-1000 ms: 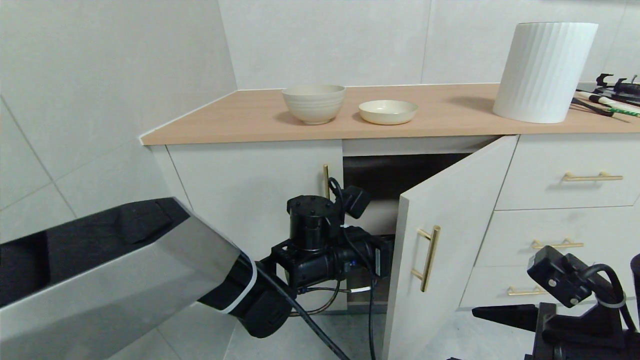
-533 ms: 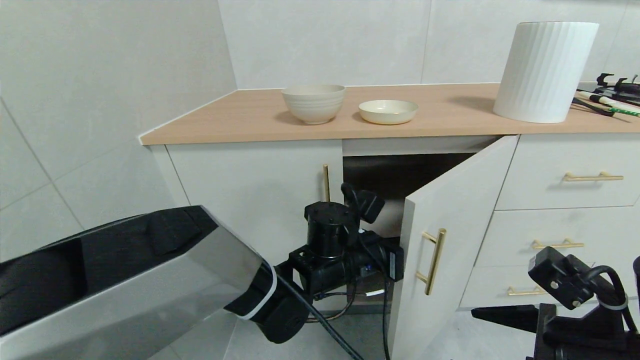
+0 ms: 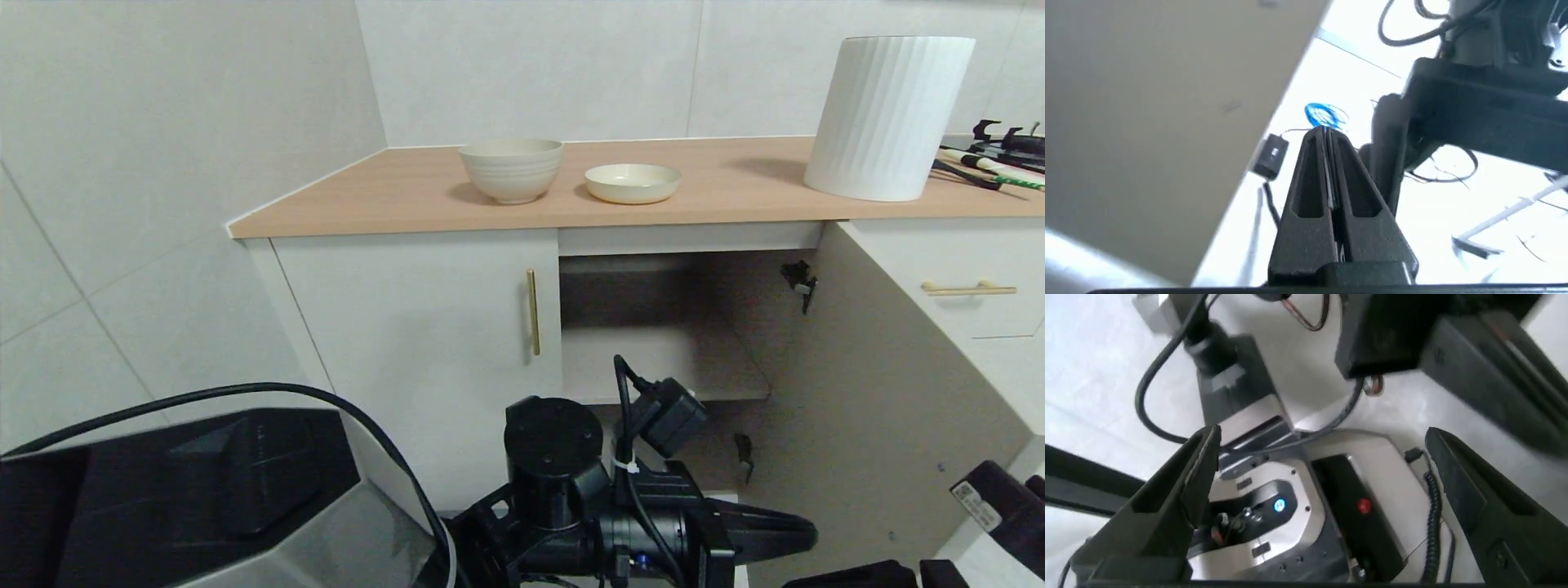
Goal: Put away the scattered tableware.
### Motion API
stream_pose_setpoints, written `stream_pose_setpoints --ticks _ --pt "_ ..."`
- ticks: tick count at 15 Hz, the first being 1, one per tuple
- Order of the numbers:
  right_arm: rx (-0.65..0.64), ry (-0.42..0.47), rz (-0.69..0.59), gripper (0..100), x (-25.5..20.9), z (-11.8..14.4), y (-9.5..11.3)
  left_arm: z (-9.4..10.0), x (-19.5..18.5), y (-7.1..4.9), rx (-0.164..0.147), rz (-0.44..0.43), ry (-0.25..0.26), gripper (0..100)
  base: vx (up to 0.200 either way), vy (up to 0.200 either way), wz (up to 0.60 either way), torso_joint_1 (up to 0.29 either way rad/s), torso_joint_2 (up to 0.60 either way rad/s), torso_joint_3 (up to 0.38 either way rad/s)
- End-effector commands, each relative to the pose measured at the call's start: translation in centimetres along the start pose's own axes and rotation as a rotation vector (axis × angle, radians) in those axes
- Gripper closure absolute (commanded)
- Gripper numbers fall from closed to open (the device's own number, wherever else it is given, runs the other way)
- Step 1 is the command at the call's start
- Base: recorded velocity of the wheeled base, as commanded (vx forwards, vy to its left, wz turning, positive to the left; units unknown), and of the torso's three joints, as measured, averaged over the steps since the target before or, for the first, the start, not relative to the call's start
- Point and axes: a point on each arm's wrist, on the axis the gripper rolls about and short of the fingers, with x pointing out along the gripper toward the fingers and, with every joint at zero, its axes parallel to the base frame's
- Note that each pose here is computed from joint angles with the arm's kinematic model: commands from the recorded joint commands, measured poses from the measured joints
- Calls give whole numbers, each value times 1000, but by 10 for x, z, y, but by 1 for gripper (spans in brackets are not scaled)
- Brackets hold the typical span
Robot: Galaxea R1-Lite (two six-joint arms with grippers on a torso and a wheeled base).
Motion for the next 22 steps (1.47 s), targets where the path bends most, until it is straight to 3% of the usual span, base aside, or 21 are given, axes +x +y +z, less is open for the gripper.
stream_pose_setpoints --ticks 1,4,6,7,8,10,12,14,16,17,18,19,22 --pt "-15 -28 1 0 -5 2 3 8 -8 16 -5 53 -23 100 0 0 0 0 0 0" --pt "15 -41 -130 0 2 12 -11 22 -15 34 -17 206 -60 100 0 0 0 0 0 0" --pt "28 -42 -193 0 6 15 -17 31 -23 45 30 347 -71 100 0 0 0 0 0 0" --pt "31 -40 -199 0 7 16 -17 32 -24 45 47 373 -73 100 0 0 0 0 0 0" --pt "47 -35 -220 0 10 17 -20 39 -28 45 88 441 -79 100 0 0 0 0 0 0" --pt "56 -30 -264 0 13 18 -23 48 -36 41 95 487 -83 100 0 0 0 0 0 0" --pt "65 -41 -284 0 13 20 -27 66 -57 43 123 578 -106 100 0 0 0 0 0 0" --pt "86 -56 -322 0 12 27 -34 86 -88 35 172 665 -129 100 0 0 0 0 0 0" --pt "99 -61 -352 0 15 33 -43 97 -124 16 203 729 -136 100 0 0 0 0 0 0" --pt "103 -62 -360 0 16 35 -46 99 -131 12 205 741 -141 100 0 0 0 0 0 0" --pt "117 -50 -405 0 26 41 -58 100 -161 -5 194 796 -156 100 0 0 0 0 0 0" --pt "124 -37 -442 0 33 43 -65 100 -174 -10 187 827 -164 0 0 0 0 0 0 0" --pt "111 -61 -528 0 59 69 -87 105 -221 -27 194 946 -244 0 0 0 0 0 0 0"
